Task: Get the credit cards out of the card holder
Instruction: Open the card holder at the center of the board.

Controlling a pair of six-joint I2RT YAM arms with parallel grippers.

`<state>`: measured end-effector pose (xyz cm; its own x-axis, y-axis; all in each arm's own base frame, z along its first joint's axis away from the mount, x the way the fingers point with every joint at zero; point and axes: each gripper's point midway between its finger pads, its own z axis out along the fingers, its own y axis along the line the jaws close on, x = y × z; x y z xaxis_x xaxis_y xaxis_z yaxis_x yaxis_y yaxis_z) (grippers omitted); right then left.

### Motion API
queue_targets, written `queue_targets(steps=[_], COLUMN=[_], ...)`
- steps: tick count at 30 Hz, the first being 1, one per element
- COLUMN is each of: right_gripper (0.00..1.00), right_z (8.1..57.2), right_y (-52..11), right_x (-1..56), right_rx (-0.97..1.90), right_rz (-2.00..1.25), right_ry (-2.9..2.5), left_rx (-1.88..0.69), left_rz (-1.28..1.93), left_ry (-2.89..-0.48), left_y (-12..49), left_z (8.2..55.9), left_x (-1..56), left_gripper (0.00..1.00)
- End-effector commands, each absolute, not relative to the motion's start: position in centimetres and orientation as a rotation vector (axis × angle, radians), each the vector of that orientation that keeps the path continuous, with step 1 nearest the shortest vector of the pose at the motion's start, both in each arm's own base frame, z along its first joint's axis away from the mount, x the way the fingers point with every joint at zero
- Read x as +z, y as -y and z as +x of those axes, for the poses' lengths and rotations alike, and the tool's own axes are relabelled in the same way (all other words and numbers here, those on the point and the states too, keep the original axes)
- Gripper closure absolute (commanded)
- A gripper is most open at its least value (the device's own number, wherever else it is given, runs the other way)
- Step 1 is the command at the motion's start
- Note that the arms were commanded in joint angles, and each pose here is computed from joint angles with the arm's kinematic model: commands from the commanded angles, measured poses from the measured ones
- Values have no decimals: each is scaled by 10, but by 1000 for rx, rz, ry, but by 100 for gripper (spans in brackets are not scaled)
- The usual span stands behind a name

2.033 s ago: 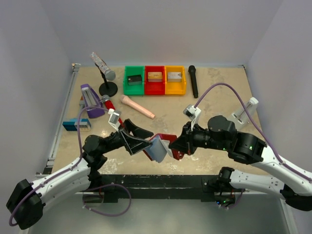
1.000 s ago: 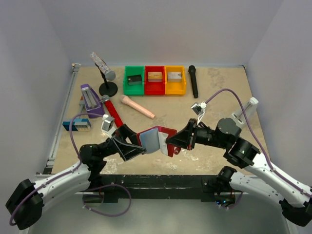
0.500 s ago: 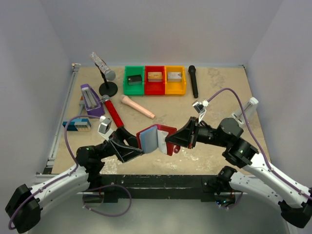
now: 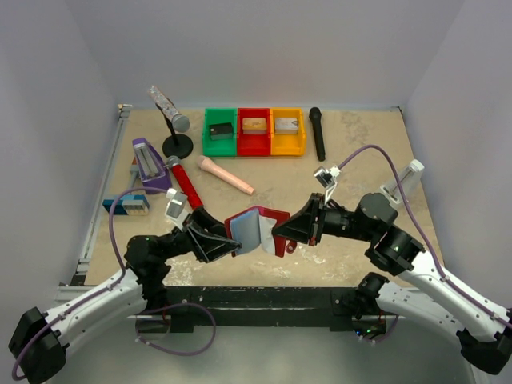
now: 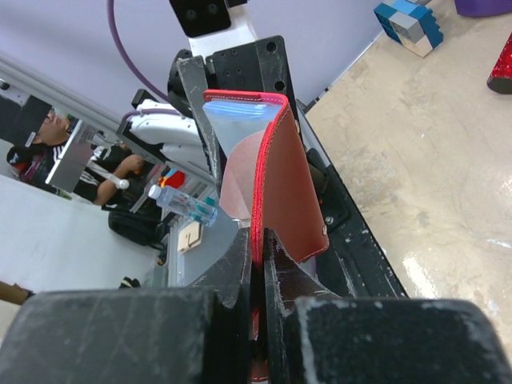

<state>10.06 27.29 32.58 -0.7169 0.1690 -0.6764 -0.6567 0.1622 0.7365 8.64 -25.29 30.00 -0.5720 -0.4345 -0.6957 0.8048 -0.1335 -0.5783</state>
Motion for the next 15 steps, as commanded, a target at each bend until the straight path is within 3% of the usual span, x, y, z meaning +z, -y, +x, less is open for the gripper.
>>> queue_targets(steps=[1, 15], right_gripper=[100, 100], right_z=[95, 94], right_y=[-269, -267], right_x=[350, 349], right_rx=[1637, 1629], right_rz=[-524, -522], right_ry=[-1701, -1691], left_rx=[-1766, -1743], left_rz=[481, 471], left_ry=[-1205, -1205], left_y=[251, 249], left_z=[89, 91], left_x=[318, 319], left_gripper=[53, 63])
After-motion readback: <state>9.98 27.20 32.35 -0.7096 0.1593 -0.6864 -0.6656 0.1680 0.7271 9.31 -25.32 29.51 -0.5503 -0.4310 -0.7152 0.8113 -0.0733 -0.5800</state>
